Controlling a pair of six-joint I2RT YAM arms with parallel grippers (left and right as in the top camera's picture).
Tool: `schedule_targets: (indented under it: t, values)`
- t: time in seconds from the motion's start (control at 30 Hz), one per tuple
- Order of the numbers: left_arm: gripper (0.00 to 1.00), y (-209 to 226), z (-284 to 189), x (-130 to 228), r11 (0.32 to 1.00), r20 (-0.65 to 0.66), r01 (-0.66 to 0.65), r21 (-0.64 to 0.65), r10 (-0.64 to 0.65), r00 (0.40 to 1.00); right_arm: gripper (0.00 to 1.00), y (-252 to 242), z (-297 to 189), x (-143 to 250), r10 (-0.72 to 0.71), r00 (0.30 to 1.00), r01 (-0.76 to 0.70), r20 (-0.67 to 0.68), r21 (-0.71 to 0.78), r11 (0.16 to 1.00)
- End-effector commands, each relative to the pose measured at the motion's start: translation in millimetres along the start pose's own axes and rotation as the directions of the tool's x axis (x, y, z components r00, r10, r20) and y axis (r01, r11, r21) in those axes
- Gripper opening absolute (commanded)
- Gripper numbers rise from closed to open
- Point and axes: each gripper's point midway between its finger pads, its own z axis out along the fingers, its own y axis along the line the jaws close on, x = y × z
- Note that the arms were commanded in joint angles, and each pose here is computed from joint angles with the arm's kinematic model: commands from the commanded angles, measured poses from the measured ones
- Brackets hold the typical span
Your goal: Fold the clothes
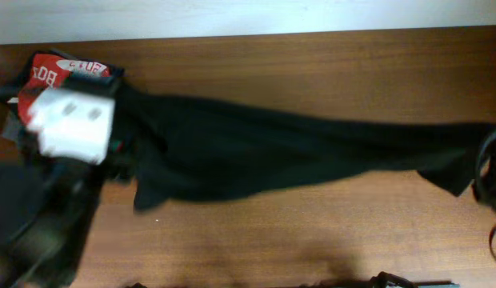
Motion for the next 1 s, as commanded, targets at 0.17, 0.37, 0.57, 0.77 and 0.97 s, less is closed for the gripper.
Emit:
schedule_targets:
  t: [0.17,0.37,0.57,0.77,0.97]
  values:
    - [0.0,-17,11,8,0.998,-0.041,-0.002,0.065,0.005,0.999,0.04,-12,6,24,0.026,0.993,-0.02,-0.115,0.056,0.998]
    - [0.0,-59,80,40,0.992,-0.207,-0.078,0.101,0.098,0.974,0.04,-24,48,48,0.035,0.958,-0.018,-0.284,0.061,0.998]
    - [0.0,-102,157,96,0.979,-0.397,-0.147,0.142,0.193,0.898,0.04,-42,116,81,0.071,0.884,-0.046,-0.462,0.065,0.997]
    - [0.0,-125,226,167,0.97,-0.558,-0.188,0.155,0.243,0.793,0.04,-55,218,133,0.106,0.803,-0.127,-0.587,0.006,0.992]
    - [0.0,-145,298,221,0.973,-0.6,-0.189,0.133,0.23,0.766,0.04,-79,332,187,0.156,0.764,-0.201,-0.627,-0.002,0.98]
